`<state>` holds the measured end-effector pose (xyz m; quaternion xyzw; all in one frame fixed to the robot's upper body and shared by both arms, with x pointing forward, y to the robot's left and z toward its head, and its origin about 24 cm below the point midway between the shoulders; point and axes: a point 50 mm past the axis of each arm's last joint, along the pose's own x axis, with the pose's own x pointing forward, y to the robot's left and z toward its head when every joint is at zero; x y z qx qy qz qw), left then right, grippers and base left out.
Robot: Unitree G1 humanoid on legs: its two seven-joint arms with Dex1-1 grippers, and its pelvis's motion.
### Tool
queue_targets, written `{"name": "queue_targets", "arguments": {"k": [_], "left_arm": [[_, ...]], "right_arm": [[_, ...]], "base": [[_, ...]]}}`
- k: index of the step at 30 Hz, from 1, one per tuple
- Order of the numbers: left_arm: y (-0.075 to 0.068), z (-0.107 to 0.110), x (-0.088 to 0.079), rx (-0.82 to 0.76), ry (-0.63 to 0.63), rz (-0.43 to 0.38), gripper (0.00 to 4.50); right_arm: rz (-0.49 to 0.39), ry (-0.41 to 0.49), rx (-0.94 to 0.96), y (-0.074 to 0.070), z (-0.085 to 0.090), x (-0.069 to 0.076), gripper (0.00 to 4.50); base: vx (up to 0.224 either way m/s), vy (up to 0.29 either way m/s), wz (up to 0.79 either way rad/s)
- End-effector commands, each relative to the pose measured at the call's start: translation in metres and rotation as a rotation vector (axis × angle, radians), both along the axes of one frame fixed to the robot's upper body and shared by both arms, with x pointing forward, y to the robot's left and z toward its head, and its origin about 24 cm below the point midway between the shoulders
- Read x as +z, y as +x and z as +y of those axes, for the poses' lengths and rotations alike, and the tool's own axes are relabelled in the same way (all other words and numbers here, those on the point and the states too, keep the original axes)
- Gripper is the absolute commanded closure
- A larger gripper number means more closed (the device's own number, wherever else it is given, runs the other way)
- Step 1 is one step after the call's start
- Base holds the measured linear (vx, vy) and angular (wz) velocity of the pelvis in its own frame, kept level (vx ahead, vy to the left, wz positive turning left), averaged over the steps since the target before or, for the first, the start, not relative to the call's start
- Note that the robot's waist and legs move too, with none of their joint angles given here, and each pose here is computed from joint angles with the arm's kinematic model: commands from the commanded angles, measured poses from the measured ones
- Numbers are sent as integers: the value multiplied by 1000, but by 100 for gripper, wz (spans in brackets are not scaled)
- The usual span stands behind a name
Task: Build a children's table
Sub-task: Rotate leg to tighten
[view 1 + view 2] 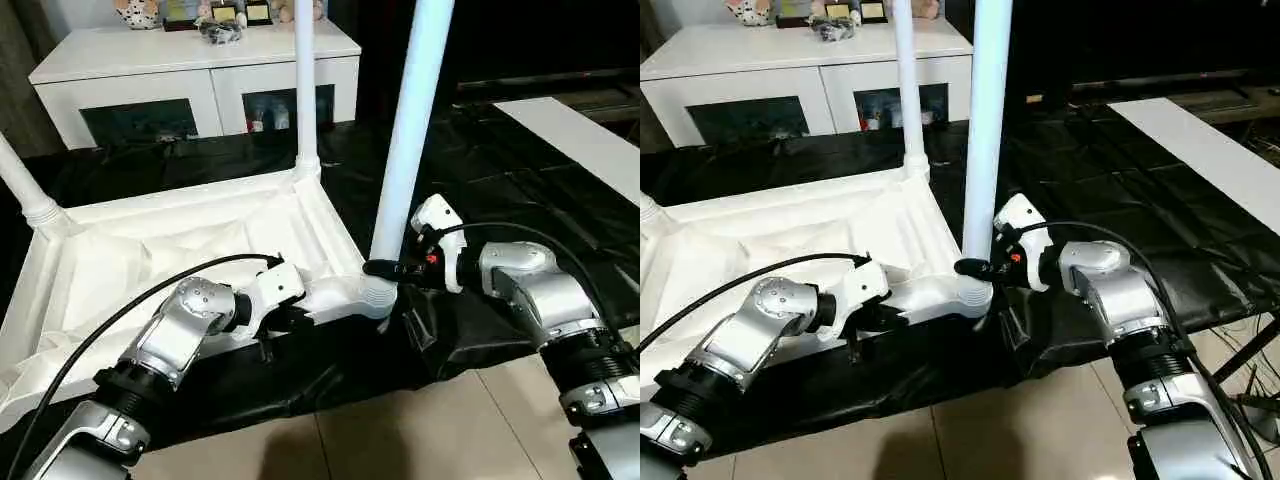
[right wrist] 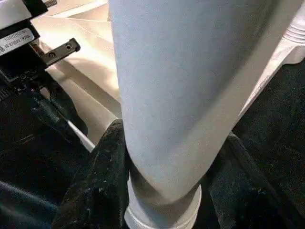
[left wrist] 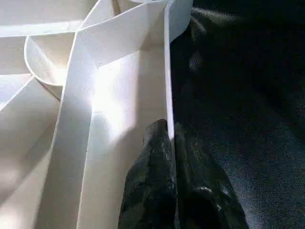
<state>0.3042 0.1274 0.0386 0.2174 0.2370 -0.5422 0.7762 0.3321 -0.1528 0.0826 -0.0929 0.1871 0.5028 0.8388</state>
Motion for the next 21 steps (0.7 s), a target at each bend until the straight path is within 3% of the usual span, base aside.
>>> {"name": "queue_targets", "arguments": {"k": [1,13,21], "left_arm": [[5,-14,17,-48,-35,-79,450],[6,-11,16,-36,-37,-89,450],[22,-1,16,182,-19,-115,450]], "right_arm": [[299,-204,17,-32,-6,-73,267],[287,-158,-113,-35,-16,-86,267],[281,-157,-455,-28,-9,-103,267]], "base": [[0,0,0],[0,0,0],[0,0,0]]}}
